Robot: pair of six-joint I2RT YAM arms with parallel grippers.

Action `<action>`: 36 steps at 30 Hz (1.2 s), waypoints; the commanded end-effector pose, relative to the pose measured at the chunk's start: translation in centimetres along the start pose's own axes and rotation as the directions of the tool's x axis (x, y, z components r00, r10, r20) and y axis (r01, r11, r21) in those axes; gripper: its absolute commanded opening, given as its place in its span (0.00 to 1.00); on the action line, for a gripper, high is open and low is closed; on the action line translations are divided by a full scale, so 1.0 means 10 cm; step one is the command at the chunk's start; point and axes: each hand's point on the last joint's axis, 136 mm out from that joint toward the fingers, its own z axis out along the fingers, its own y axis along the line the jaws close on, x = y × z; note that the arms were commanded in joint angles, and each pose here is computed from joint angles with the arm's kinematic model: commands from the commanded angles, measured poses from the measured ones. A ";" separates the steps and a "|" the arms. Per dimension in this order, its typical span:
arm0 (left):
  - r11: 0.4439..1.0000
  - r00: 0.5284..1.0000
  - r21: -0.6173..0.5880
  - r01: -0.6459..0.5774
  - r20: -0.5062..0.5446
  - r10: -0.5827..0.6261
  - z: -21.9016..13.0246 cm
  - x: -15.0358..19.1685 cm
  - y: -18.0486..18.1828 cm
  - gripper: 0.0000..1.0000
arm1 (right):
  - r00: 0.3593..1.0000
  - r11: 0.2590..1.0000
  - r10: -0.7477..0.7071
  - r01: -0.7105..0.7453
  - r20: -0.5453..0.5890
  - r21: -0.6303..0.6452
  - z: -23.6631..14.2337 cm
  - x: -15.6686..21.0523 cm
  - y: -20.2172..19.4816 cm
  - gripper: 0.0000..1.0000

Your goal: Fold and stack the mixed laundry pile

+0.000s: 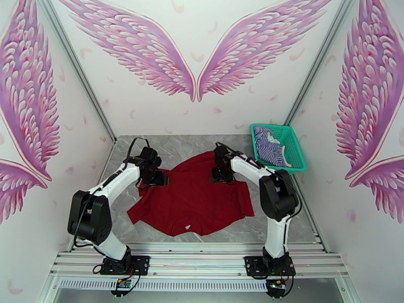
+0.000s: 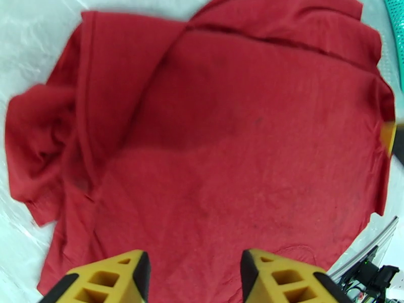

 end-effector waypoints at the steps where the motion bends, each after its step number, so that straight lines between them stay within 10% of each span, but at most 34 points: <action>1: 0.998 0.998 -0.022 0.056 0.000 -0.056 0.05 0.19 -0.09 0.59 | 0.989 0.995 -0.098 0.094 0.113 0.040 -0.19 -0.51 0.02 0.54; 8: 0.987 0.987 -0.044 0.152 -0.040 -0.154 0.31 0.62 -0.06 0.51 | 0.952 0.962 -0.273 0.268 0.140 0.050 0.31 -1.03 0.10 0.60; 17: 0.888 0.908 -0.194 0.416 0.048 -0.415 0.69 0.51 0.60 0.25 | 0.993 0.992 -0.064 0.053 0.103 0.114 0.85 -1.21 -0.34 0.43; 26: 0.869 0.888 -0.185 0.459 0.084 -0.452 1.03 -0.51 1.18 0.21 | 0.980 0.954 0.193 -0.178 -0.042 0.241 0.76 -0.53 -1.06 0.32; 36: 0.919 0.897 0.021 0.394 0.209 -0.389 1.30 -2.19 0.83 0.25 | 0.937 0.929 0.312 -0.265 -0.159 0.259 0.40 0.73 -1.01 0.28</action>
